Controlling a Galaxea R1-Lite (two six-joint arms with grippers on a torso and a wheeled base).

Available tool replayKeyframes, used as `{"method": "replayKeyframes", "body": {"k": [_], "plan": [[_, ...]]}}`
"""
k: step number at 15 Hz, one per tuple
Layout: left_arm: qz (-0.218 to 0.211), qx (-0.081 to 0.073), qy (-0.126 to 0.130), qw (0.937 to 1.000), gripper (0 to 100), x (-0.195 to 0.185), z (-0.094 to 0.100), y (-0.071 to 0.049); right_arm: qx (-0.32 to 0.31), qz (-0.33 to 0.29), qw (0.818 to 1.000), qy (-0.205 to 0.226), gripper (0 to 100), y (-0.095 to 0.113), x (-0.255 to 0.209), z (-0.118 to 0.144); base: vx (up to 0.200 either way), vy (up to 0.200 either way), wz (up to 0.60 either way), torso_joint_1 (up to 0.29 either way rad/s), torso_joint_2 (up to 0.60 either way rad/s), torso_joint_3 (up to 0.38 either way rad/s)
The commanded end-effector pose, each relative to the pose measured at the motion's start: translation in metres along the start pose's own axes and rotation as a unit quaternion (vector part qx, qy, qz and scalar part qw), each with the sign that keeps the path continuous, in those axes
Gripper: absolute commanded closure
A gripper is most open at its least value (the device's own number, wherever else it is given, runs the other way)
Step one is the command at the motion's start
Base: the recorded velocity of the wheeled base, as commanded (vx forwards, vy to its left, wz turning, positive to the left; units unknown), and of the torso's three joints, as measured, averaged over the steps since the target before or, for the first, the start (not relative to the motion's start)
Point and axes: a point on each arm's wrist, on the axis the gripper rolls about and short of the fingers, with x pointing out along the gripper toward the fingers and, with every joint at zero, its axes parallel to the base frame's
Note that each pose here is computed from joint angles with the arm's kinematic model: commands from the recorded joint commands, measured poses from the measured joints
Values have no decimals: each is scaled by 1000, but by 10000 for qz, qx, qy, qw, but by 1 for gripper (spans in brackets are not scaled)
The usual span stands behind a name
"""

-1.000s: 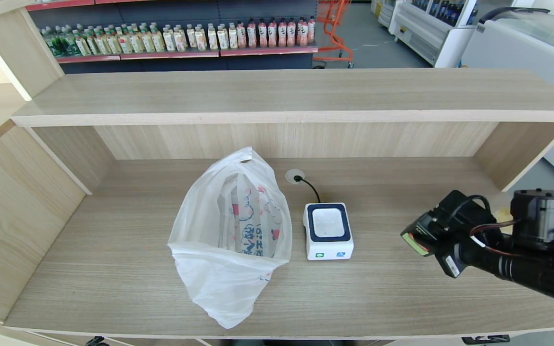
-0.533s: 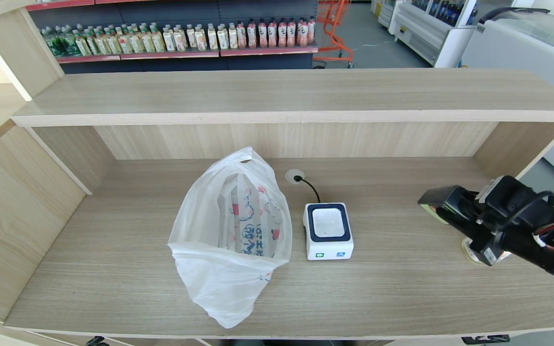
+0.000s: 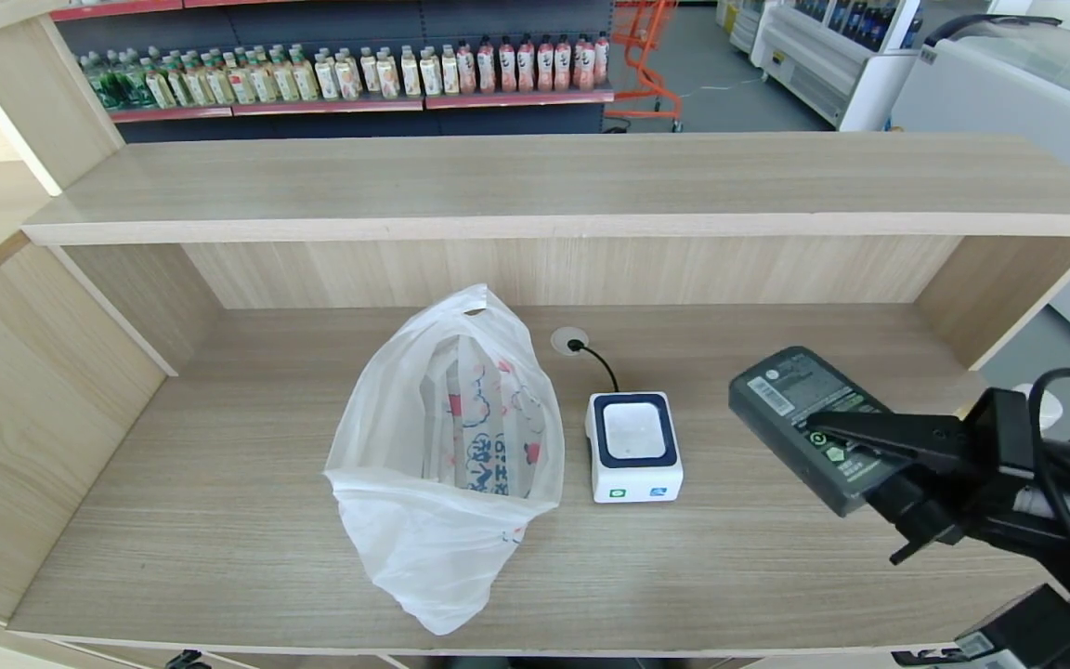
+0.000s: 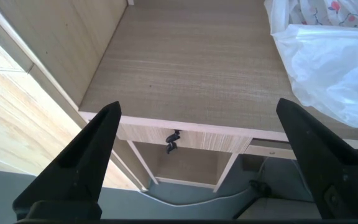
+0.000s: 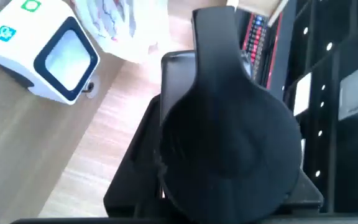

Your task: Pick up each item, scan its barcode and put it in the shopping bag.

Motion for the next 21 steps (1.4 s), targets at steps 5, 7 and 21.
{"method": "replayKeyframes", "body": {"k": [5,7,21], "plan": [[6,-1,-1,10000,0,0,0,0,-1251,-400,9689,-2098,100,19,39,44,0,0,0,0,0,0],[6,-1,-1,10000,0,0,0,0,-1399,-510,9631,-2244,100,19,47,48,0,0,0,0,0,0],[6,-1,-1,10000,0,0,0,0,-1988,-1219,9440,-2333,100,6,78,53,0,0,0,0,0,0]]}}
